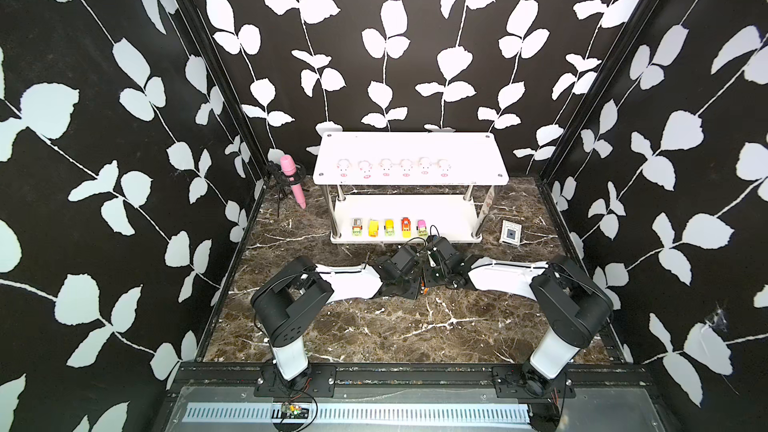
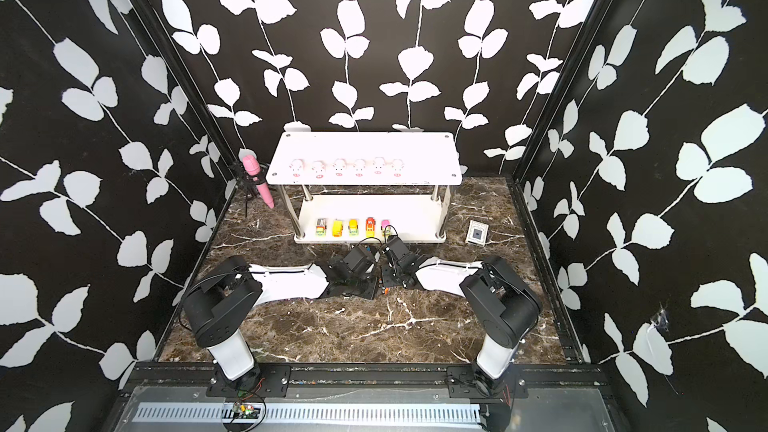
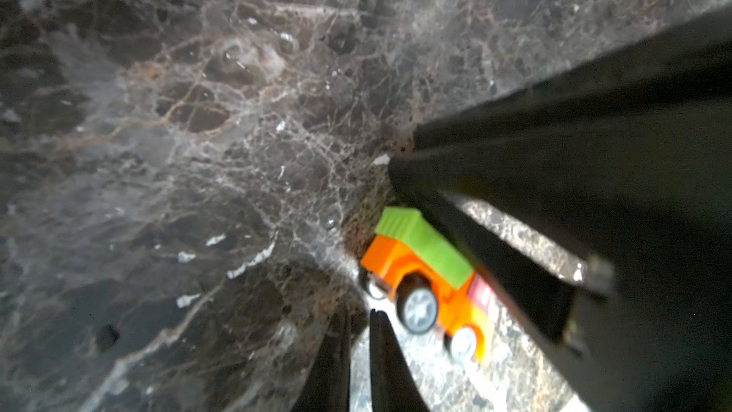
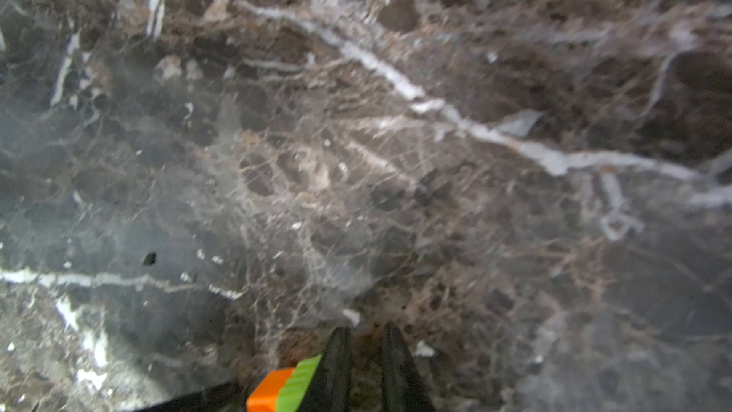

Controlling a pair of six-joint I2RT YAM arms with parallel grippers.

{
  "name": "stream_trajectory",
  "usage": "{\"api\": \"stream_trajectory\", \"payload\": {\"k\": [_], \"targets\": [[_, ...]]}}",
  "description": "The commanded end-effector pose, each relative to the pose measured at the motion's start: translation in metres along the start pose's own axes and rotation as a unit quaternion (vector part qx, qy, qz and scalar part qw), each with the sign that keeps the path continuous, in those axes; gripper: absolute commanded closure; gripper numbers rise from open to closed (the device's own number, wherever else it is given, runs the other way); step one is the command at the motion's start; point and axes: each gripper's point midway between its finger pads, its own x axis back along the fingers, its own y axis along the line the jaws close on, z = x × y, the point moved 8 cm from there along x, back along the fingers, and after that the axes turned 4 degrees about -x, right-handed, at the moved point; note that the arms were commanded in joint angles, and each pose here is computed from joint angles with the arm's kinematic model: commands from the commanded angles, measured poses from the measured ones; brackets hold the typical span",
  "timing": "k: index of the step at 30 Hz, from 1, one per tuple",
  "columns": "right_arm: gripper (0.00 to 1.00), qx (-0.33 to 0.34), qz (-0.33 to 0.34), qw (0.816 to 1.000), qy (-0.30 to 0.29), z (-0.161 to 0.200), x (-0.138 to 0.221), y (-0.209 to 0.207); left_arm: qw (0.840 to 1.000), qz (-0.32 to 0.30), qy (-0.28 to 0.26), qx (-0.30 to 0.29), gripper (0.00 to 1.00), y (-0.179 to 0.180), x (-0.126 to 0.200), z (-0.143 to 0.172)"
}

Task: Organize plastic toys on shelves
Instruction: Adjust the plastic toy at the center of the board.

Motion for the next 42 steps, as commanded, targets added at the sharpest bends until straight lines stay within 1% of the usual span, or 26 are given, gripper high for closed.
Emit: {"api": "stream_trajectory", "payload": {"k": [1,5,10,12,16,19,22,28,33,37,42], "targets": [[0.81,-0.01,0.014,1.0,0.016,0.02,0.006,-0.007,1.0,-0.016,0.002,-0.008,0.85,0.001,-0.001,-0.004],[0.81,-0.019,0.016,1.0,0.009,0.028,0.012,-0.01,1.0,-0.021,0.012,-0.01,0.85,0.005,0.0,-0.002],[0.8,-0.026,0.021,0.999,0.012,0.036,0.01,-0.014,0.999,-0.046,0.012,-0.015,0.81,0.012,0.016,0.003],[0.8,-0.029,0.014,0.999,0.012,0.037,0.009,-0.013,0.999,-0.037,0.008,-0.021,0.79,0.01,0.023,0.002],[0.81,-0.033,0.009,0.999,0.009,0.037,0.009,-0.012,1.0,-0.007,-0.011,-0.026,0.71,0.003,0.036,-0.002],[0.8,-0.032,0.006,0.999,0.008,0.037,0.008,-0.01,0.999,0.03,-0.02,-0.025,0.69,-0.006,0.039,-0.007],[0.8,-0.031,0.005,0.999,0.008,0.038,0.008,-0.009,0.998,0.055,-0.027,-0.019,0.67,-0.011,0.037,-0.01],[0.8,-0.03,0.005,0.999,0.009,0.038,0.009,-0.008,0.998,0.061,-0.017,-0.008,0.69,-0.011,0.025,-0.007],[0.79,-0.028,0.006,1.0,0.009,0.037,0.009,-0.008,0.998,0.064,-0.011,-0.005,0.73,-0.01,0.022,-0.003],[0.79,-0.028,0.009,1.0,0.01,0.037,0.009,-0.008,0.998,0.066,-0.005,0.001,0.8,-0.008,0.021,0.002],[0.79,-0.026,0.003,1.0,-0.006,0.031,0.019,-0.005,0.997,0.069,0.012,0.01,0.81,-0.005,0.018,0.013]]}}
